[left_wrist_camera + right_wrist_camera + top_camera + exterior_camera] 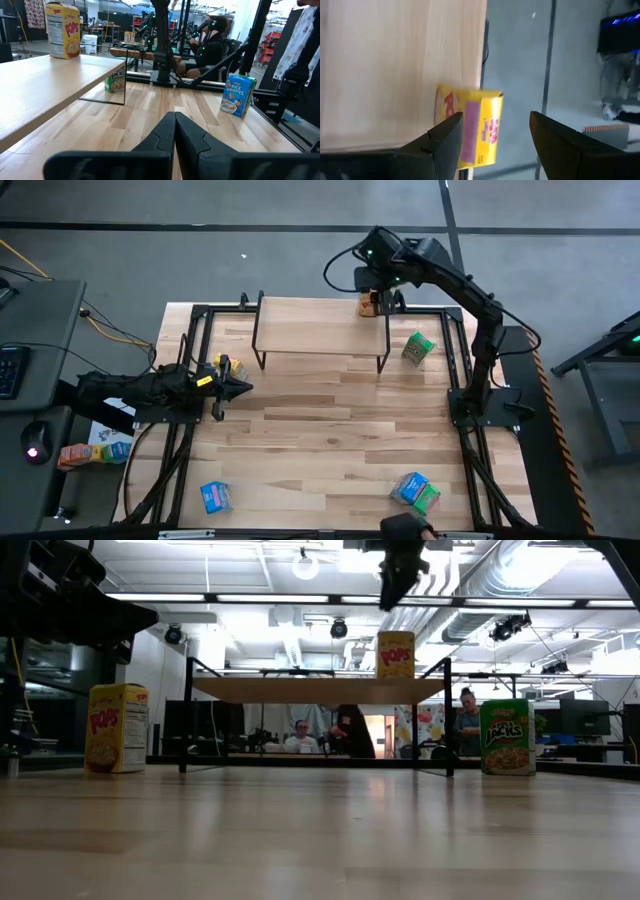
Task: Stack cereal on shelf
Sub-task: Put the top green cereal box on the shelf
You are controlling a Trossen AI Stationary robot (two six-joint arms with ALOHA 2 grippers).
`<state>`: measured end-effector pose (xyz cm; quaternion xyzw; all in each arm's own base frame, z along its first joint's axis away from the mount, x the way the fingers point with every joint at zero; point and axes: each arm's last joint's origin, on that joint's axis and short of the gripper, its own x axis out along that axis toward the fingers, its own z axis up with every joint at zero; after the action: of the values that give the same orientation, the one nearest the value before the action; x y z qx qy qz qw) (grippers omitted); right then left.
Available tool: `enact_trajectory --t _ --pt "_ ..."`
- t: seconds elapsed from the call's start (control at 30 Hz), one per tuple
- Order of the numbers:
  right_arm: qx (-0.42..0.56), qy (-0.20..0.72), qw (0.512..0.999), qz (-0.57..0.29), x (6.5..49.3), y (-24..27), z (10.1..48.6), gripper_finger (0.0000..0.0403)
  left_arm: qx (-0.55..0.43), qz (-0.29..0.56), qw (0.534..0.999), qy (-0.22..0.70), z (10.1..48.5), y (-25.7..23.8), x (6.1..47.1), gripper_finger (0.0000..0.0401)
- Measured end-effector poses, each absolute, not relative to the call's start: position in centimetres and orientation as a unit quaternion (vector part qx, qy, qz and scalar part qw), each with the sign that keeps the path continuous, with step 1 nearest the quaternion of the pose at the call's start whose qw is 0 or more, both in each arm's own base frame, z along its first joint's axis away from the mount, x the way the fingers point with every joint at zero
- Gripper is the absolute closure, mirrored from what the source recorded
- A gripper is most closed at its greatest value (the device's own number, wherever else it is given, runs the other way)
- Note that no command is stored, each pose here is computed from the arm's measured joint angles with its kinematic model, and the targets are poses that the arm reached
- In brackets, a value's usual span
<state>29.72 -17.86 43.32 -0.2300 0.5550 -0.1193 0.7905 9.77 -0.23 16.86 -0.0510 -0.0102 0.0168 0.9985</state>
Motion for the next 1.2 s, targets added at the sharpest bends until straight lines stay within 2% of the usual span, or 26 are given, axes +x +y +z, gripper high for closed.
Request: enact_trajectory --t 0.23,0.57,0.93,1.2 --pt "-0.205 0.493 0.831 -0.159 28.5 -16.2 45.9 0.0181 -0.051 0.017 0.999 -0.010 16.9 -0.2 9.8 0.0401" --pt "-0.077 0.464 0.857 -0.210 25.0 -14.3 48.0 0.0181 -0.051 0.017 0.999 -0.010 16.9 -0.2 9.8 0.0401" --pt "0.027 0.465 0.866 -0.181 23.3 -12.5 47.8 0.0181 -0.051 0.017 0.999 -0.010 16.9 -0.2 9.8 0.0401" --pt "0.064 0.516 0.839 -0.160 21.3 -10.0 44.2 0.0181 -0.051 0.017 0.999 -0.010 16.9 -0.2 9.8 0.0401"
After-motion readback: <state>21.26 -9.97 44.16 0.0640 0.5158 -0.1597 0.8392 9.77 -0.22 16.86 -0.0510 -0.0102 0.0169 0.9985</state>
